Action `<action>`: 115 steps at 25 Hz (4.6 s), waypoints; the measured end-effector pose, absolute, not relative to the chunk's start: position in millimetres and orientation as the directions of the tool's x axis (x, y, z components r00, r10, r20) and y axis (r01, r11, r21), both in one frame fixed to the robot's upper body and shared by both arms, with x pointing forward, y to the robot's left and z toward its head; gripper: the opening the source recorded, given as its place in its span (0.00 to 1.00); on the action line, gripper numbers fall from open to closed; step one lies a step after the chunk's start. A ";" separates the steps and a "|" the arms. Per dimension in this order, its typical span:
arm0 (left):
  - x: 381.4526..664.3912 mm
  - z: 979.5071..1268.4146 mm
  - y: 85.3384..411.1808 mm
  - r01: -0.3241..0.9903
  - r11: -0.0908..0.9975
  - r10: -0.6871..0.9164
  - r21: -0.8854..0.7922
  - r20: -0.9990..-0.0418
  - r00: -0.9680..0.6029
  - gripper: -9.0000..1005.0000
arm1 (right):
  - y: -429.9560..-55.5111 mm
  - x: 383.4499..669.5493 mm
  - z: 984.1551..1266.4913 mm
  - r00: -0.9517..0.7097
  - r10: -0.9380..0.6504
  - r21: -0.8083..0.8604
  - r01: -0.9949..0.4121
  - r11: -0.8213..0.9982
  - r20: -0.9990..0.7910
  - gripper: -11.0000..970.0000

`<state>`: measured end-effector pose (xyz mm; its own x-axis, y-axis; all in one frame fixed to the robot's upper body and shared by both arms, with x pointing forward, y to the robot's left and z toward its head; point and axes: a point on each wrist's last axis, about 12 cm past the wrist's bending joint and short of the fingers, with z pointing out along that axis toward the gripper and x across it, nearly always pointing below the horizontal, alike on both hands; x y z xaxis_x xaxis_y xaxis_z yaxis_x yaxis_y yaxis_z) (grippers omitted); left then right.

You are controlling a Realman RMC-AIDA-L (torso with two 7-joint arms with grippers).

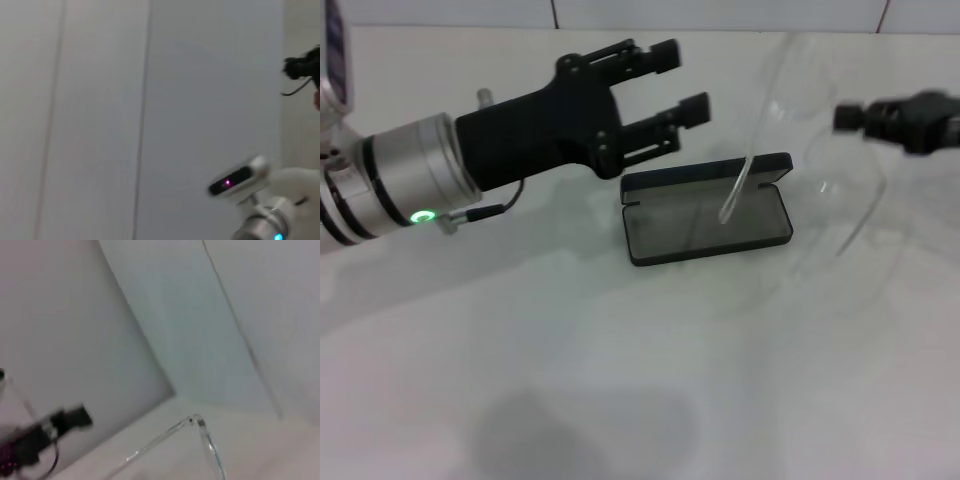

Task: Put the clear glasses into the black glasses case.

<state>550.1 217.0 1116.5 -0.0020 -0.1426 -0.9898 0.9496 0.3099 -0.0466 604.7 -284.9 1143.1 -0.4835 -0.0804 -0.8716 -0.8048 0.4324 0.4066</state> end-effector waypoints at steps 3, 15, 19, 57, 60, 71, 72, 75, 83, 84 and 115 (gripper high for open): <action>551.2 1119.7 209.5 0.960 0.278 -0.146 -0.023 -0.989 0.018 0.64 | -271.4 602.6 1142.3 -0.526 -0.161 0.447 -0.820 0.357 -0.835 0.06; 546.3 1112.2 200.0 0.965 0.262 -0.147 -0.003 -0.989 0.037 0.64 | -245.9 584.4 1147.2 -0.612 -0.218 0.588 -0.791 0.170 -0.760 0.06; 547.1 1111.3 198.8 0.962 0.272 -0.149 0.011 -0.987 0.053 0.64 | -242.9 577.4 1149.6 -0.619 -0.207 0.611 -0.784 0.107 -0.758 0.06; 540.7 1089.7 232.2 0.887 0.459 -0.126 -0.038 -0.992 0.023 0.65 | -322.0 549.3 1160.7 -0.190 0.354 0.317 -0.883 0.345 -0.916 0.06; 541.4 1085.3 216.4 0.923 0.382 -0.069 -0.036 -0.998 -0.010 0.65 | -314.9 549.3 1161.1 -0.101 0.425 0.276 -0.886 0.373 -0.900 0.06; 538.2 1098.1 157.8 0.999 0.003 0.023 -0.039 -0.999 -0.039 0.65 | -254.5 584.5 1156.6 -0.063 0.405 0.230 -0.897 0.378 -0.912 0.06; 537.8 1100.4 156.7 0.999 -0.010 0.012 -0.036 -0.999 -0.036 0.65 | -246.6 587.1 1154.7 -0.064 0.387 0.221 -0.900 0.376 -0.920 0.06; 538.4 1106.6 156.2 0.999 -0.028 -0.021 -0.028 -0.999 -0.028 0.65 | -228.9 591.2 1147.5 -0.102 0.342 0.230 -0.905 0.358 -0.934 0.06; 541.6 1109.7 169.1 0.999 0.031 -0.058 -0.023 -0.998 -0.021 0.66 | -217.4 590.5 1137.0 -0.153 0.208 0.216 -0.922 0.323 -0.966 0.07; 541.5 1109.8 170.8 0.999 0.038 -0.060 -0.020 -0.998 -0.018 0.66 | -220.2 590.3 1136.6 -0.152 0.197 0.211 -0.921 0.329 -0.969 0.07; 551.2 1114.6 178.5 0.992 0.123 -0.073 0.008 -0.997 0.017 0.66 | -256.8 583.4 1139.3 -0.306 0.026 0.300 -0.909 0.287 -0.952 0.07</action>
<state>551.2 178.5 1114.6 0.0173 -0.0728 -0.9972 0.9924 0.1227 0.0083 583.4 -256.8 1139.3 -0.3062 0.0261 -0.9516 -0.9095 0.2873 0.3005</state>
